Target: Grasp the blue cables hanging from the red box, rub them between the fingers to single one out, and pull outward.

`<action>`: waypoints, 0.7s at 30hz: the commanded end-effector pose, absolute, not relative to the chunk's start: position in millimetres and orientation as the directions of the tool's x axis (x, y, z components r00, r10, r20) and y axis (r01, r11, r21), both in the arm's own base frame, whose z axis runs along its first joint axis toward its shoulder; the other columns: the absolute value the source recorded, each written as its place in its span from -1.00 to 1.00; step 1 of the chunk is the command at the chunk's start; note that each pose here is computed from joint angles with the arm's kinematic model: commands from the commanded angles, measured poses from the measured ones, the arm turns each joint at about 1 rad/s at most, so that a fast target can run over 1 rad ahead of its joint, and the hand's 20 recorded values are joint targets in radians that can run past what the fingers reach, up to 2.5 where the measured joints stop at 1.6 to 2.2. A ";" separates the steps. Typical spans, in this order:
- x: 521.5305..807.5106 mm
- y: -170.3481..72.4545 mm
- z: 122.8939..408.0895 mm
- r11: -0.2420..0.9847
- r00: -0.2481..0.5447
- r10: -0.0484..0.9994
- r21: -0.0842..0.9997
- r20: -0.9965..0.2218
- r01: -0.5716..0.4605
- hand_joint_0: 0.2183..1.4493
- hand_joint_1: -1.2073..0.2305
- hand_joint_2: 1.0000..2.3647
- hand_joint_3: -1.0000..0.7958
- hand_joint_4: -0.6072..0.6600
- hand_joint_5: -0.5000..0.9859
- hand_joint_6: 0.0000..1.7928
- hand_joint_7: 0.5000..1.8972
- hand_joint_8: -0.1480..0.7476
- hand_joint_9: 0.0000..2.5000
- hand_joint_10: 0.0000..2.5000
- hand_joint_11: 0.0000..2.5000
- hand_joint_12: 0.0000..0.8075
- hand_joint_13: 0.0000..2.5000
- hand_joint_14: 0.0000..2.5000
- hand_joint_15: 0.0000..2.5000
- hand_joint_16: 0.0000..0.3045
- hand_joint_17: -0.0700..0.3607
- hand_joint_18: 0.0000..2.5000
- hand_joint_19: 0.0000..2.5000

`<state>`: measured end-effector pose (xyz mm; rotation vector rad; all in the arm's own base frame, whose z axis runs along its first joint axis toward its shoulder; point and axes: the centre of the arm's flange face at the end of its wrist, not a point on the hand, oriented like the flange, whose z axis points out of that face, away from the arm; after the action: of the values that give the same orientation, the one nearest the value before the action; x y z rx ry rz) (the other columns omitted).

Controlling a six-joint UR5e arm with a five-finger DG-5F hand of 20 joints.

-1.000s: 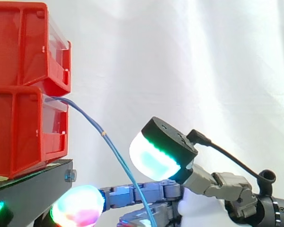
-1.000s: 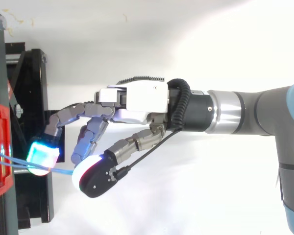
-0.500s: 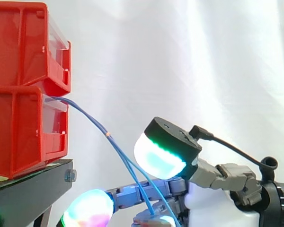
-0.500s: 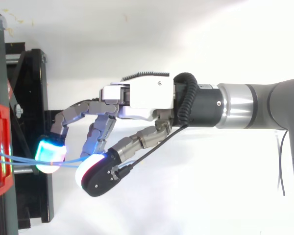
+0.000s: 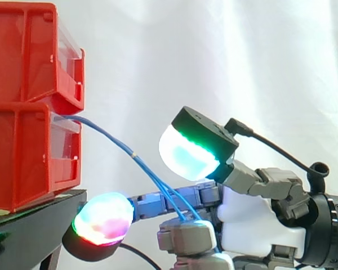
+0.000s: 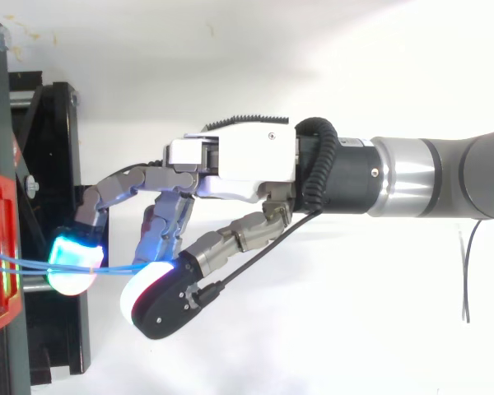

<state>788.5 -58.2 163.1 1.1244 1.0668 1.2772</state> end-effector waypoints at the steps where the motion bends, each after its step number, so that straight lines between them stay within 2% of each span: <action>1: 787.5 -58.2 169.8 -0.020 0.023 0.999 0.988 0.024 -0.150 -0.45 -0.24 -1.00 -0.44 0.50 -0.53 -0.44 -0.45 -0.08 -0.05 -0.99 0.11 -0.13 0.09 -0.99 0.00 -0.67 -0.15 -0.36 -0.35; 8: 783.7 -60.0 173.3 -0.018 0.026 0.999 0.993 0.021 -0.119 -0.45 -0.23 -1.00 -0.44 0.50 -0.53 -0.44 -0.44 -0.08 -0.05 -0.99 0.11 -0.15 0.09 -0.99 0.00 -0.67 -0.14 -0.35 -0.34; 14: 781.0 -62.6 177.4 -0.016 0.030 0.999 0.995 0.019 -0.101 -0.43 -0.24 -1.00 -0.44 0.51 -0.51 -0.44 -0.31 -0.09 -0.03 -0.99 0.13 -0.14 0.08 -0.99 0.00 -0.67 -0.15 -0.35 -0.34; 21: 777.7 -72.5 195.5 -0.013 0.042 0.999 0.995 0.018 -0.104 -0.41 -0.23 -1.00 -0.44 0.50 -0.50 -0.44 -0.28 -0.08 -0.03 -0.99 0.14 -0.16 0.08 -0.99 0.00 -0.67 -0.16 -0.34 -0.34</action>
<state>779.6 -67.1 187.4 1.1599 1.0980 1.2431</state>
